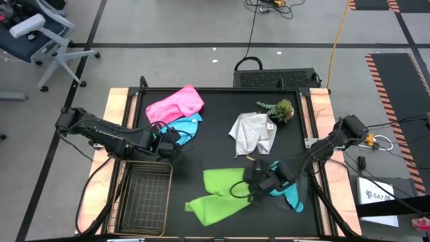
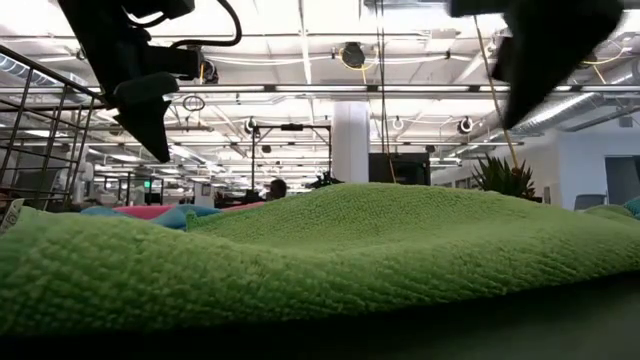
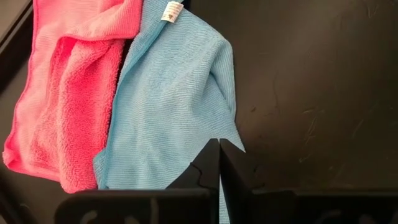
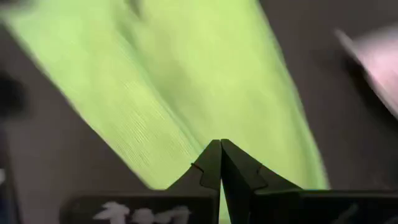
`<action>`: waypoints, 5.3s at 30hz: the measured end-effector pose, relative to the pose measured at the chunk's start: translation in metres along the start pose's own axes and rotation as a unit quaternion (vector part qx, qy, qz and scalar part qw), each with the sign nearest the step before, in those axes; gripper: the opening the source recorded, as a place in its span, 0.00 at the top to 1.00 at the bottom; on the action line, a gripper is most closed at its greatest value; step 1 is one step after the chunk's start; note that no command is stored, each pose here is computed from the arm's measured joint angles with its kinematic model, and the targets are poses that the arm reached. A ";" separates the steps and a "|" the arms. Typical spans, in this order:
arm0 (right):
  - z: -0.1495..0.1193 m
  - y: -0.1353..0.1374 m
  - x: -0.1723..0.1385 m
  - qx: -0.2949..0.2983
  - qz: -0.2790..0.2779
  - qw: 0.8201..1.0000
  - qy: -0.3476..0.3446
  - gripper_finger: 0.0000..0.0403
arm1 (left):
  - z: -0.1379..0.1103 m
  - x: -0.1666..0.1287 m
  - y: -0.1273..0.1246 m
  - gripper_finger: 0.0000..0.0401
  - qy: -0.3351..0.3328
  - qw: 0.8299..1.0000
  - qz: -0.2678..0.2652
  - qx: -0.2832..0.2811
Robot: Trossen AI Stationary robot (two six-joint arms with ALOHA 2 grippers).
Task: Fold microfiber towels
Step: Adjust the microfiber cloths, then fold the gray microfiber cloth
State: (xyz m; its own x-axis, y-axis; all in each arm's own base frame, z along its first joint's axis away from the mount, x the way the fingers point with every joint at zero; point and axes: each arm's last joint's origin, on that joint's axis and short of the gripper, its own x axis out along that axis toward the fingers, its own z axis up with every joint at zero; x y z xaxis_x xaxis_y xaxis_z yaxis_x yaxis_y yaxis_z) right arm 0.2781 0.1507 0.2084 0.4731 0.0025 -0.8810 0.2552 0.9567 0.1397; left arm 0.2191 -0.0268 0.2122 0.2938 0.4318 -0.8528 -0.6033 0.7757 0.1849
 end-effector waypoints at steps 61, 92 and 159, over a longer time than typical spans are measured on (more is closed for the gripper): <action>-0.057 -0.023 -0.039 0.088 -0.113 0.983 0.115 1.00 | 0.060 0.018 -0.046 0.96 -0.256 0.944 -0.097 0.186; 0.009 -0.122 0.031 -0.107 -0.178 0.976 0.064 0.72 | 0.058 -0.031 -0.045 0.96 -0.055 0.967 0.093 0.231; -0.065 -0.218 -0.014 0.266 -0.165 0.948 -0.058 0.53 | 0.090 -0.012 -0.031 0.96 -0.099 0.983 0.079 0.134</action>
State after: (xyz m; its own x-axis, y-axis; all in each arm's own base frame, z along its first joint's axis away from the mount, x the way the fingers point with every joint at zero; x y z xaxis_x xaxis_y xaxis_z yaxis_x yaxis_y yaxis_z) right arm 0.1606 -0.0394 0.1612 0.3743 -0.3334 -0.8653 0.7805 0.6171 0.0998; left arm 0.3009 -0.0145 0.2604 0.3665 0.6164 -0.6969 -0.4440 0.7741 0.4512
